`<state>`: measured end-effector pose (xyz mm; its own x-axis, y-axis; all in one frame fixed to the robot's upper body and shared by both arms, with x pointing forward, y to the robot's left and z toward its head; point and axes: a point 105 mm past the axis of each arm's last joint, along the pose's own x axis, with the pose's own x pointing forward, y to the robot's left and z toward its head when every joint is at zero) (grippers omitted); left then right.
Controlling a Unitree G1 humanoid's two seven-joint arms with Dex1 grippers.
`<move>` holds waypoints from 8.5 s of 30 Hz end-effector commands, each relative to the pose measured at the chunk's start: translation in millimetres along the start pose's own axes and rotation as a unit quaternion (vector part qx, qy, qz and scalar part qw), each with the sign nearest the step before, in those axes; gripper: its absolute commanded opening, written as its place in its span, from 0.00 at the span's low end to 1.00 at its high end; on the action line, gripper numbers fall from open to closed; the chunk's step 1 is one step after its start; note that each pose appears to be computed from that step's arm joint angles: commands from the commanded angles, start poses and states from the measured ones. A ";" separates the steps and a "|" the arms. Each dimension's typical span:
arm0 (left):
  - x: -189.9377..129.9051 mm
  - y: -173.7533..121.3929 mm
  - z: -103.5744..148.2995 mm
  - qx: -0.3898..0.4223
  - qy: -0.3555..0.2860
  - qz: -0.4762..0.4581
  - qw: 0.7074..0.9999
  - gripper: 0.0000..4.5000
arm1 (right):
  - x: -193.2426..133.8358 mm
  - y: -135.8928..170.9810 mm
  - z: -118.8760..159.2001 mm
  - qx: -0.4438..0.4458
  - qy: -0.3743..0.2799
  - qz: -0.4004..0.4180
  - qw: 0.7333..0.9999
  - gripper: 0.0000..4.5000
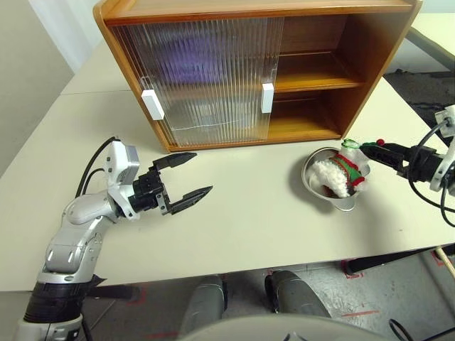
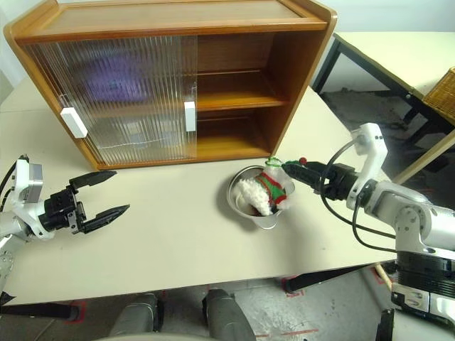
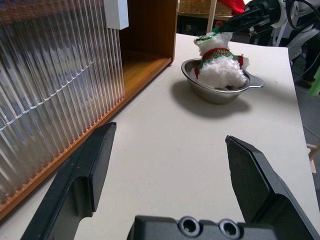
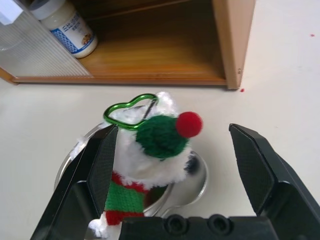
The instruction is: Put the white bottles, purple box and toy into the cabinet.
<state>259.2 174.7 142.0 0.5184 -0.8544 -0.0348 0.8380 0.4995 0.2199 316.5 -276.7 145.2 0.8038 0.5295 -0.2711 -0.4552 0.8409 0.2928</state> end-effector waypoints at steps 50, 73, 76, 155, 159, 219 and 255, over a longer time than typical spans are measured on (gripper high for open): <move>-4.5 -17.7 0.7 -0.003 -0.027 -0.050 0.998 1.00 | 59.4 62.3 143.0 0.221 -0.437 0.086 0.867 0.01; -6.3 -20.5 1.9 0.000 -0.027 -0.046 0.999 1.00 | 137.7 56.7 134.2 0.215 -0.414 -0.059 0.883 0.01; -5.6 -20.3 2.8 0.001 -0.027 -0.046 0.999 1.00 | 141.6 50.9 135.8 0.219 -0.419 -0.076 0.878 0.01; -5.4 -11.9 3.2 0.007 -0.020 -0.045 0.999 1.00 | 18.6 10.2 -31.1 0.367 -0.164 -0.014 0.916 0.01; -4.8 -12.1 3.3 0.007 -0.020 -0.046 0.999 1.00 | 19.4 12.2 -22.6 0.388 -0.190 0.000 0.902 0.01; -11.7 -13.5 2.3 0.005 -0.010 -0.040 0.999 1.00 | 176.3 55.9 2.9 0.580 -0.382 -0.113 0.711 0.01; -4.3 -13.3 9.3 0.007 -0.013 -0.046 0.999 1.00 | 175.4 55.8 1.2 0.540 -0.376 -0.128 0.742 0.99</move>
<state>245.6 173.1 147.9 0.4438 -0.8958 -0.0223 0.8744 0.4275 0.2294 441.0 -171.0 137.8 0.9652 -0.2462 0.0886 -0.0503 0.1574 0.9862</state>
